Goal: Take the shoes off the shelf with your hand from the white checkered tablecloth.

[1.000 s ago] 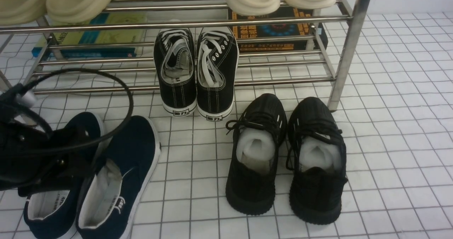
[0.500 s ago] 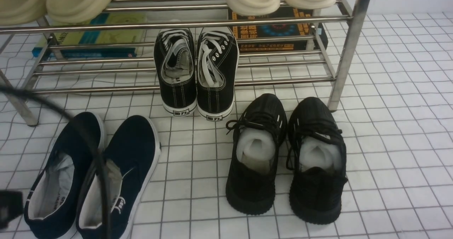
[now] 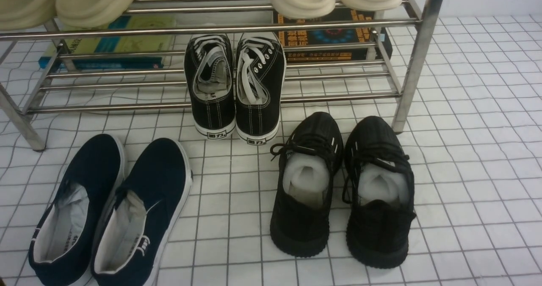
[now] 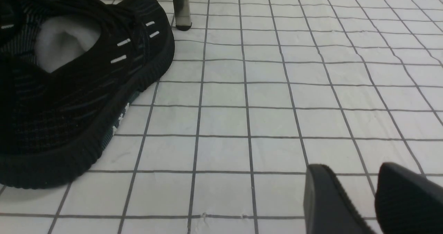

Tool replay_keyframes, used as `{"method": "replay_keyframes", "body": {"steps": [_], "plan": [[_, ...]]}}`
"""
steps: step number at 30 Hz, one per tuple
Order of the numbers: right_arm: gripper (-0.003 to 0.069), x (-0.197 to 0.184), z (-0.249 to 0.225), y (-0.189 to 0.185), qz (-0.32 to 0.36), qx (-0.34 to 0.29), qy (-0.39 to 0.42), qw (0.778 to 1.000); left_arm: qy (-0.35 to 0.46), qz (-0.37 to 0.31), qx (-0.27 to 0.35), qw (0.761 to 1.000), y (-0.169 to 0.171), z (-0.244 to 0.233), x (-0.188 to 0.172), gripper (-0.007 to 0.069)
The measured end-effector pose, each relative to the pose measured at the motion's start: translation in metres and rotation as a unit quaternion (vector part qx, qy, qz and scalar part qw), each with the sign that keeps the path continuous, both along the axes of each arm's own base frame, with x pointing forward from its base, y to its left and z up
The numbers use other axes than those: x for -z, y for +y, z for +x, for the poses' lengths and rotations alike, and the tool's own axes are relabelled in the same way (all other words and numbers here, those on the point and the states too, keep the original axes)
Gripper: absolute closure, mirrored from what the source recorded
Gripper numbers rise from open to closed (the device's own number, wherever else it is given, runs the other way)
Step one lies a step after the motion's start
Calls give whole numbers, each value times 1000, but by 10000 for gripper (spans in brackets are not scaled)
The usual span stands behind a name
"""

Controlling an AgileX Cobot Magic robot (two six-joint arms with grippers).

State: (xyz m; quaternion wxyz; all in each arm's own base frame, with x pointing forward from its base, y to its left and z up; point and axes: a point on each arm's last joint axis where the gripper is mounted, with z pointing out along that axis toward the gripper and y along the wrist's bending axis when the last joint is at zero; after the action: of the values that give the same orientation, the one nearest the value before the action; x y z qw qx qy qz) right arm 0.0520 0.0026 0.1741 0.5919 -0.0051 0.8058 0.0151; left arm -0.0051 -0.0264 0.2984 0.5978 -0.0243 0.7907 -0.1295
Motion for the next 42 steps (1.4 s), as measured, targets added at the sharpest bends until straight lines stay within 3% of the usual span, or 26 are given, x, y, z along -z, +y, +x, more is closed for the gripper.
{"method": "replay_keyframes", "body": {"steps": [17, 27, 35, 42], "plan": [[420, 0, 0, 0, 0, 0, 0, 1000, -28, 56, -55, 997, 13, 8, 3, 608], [420, 0, 0, 0, 1, 0, 0, 1000, -57, 69, -98, 991, 25, 46, 63, 603], [420, 0, 0, 0, 1, 0, 0, 1000, -5, 70, -80, 994, 26, 57, 117, 592], [420, 0, 0, 0, 0, 0, 0, 1000, 10, 64, -71, 995, 27, 58, 126, 587]]}}
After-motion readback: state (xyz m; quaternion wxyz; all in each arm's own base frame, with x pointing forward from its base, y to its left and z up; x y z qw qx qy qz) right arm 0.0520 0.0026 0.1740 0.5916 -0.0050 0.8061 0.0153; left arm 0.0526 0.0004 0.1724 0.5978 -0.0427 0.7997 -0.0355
